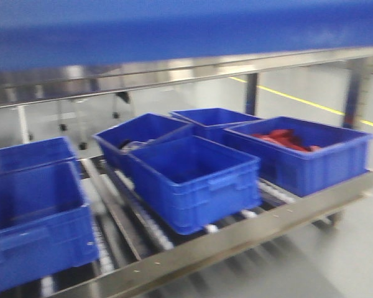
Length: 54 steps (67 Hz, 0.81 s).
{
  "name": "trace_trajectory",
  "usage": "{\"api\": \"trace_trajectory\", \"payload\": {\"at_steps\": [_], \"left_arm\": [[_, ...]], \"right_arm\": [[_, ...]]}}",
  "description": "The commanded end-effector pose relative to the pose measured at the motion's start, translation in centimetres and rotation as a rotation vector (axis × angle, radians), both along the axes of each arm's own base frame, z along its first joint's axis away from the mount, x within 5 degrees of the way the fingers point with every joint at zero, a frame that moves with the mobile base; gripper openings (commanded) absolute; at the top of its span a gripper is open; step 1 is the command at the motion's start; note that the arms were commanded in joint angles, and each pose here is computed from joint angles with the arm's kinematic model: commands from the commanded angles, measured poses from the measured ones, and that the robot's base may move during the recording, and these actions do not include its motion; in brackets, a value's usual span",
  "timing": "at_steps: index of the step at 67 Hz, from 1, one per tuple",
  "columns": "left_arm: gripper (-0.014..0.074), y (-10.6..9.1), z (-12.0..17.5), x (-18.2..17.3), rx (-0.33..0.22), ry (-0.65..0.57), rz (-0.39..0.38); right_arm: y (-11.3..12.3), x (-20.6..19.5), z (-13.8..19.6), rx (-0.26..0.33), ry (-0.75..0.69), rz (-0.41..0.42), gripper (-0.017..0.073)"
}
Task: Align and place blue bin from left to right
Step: 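Carry the blue bin toward the other roller rack of blue bins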
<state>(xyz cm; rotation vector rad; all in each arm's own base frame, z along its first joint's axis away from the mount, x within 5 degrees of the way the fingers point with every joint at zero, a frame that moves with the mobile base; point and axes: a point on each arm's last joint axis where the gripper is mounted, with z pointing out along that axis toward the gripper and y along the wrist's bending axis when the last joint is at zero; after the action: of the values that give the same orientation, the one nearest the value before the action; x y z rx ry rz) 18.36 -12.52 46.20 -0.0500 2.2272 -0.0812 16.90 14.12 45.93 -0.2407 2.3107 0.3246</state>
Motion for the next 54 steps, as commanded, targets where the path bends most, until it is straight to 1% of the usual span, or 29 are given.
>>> {"api": "trace_trajectory", "payload": {"at_steps": [1,54], "left_arm": [[-0.0111,-0.31,1.0,-0.34,-0.049,-0.065,-0.055],[-0.0111,-0.31,1.0,-0.34,-0.049,-0.065,-0.055]], "right_arm": [[-0.02,0.26,1.03,0.066,-0.082,-0.014,-0.007],[-0.02,0.26,1.03,0.066,-0.082,-0.014,-0.007]]}}
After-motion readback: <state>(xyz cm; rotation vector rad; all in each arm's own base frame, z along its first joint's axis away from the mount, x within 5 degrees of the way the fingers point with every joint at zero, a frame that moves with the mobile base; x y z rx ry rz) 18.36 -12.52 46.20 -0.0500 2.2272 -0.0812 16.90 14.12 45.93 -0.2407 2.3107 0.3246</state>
